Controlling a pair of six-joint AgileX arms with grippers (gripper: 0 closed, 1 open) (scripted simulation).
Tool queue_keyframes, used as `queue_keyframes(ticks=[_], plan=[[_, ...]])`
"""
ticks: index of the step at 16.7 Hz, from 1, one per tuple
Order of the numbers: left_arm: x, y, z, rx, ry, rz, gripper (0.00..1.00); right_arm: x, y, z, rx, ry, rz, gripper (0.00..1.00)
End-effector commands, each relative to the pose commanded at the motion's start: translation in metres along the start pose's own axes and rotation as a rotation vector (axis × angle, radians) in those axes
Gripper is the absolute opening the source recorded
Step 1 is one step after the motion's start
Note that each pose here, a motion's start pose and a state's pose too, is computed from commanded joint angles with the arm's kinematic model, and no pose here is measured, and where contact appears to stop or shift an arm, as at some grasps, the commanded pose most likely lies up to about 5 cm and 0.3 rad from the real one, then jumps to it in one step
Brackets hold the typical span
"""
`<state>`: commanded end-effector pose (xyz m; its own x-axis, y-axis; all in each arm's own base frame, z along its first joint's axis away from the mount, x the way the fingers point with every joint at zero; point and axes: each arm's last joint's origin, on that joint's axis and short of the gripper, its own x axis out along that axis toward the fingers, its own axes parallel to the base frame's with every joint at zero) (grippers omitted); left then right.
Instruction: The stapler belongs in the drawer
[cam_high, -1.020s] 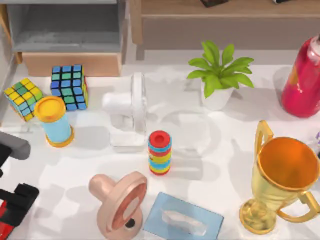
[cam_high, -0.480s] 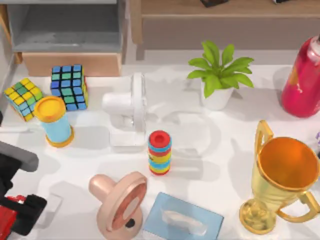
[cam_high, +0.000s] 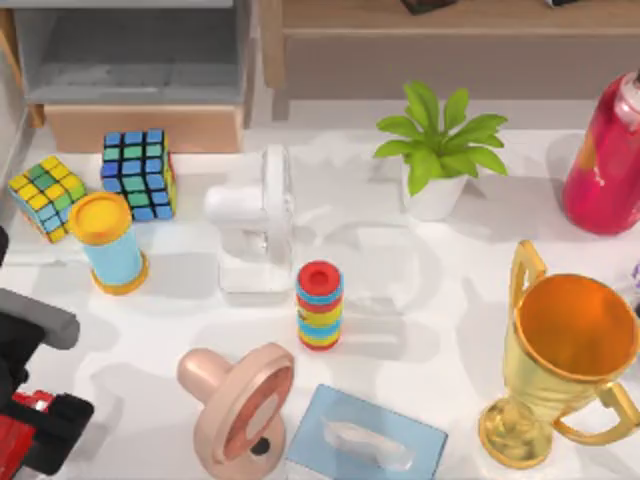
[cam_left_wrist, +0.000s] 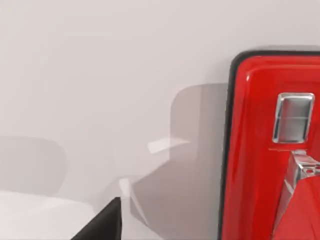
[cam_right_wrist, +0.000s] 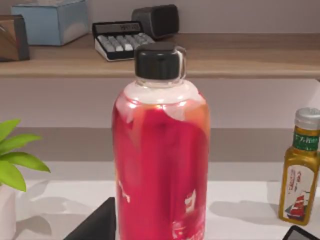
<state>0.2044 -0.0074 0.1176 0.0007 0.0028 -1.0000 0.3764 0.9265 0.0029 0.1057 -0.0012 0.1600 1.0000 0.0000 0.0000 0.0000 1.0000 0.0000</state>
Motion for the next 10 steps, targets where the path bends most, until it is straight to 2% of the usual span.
queue_keyframes(ticks=[10], plan=[[0.0000,0.0000,0.0000,0.000,0.000,0.000,0.10,0.0000,0.0000,0.0000,0.000,0.000,0.000,1.00]])
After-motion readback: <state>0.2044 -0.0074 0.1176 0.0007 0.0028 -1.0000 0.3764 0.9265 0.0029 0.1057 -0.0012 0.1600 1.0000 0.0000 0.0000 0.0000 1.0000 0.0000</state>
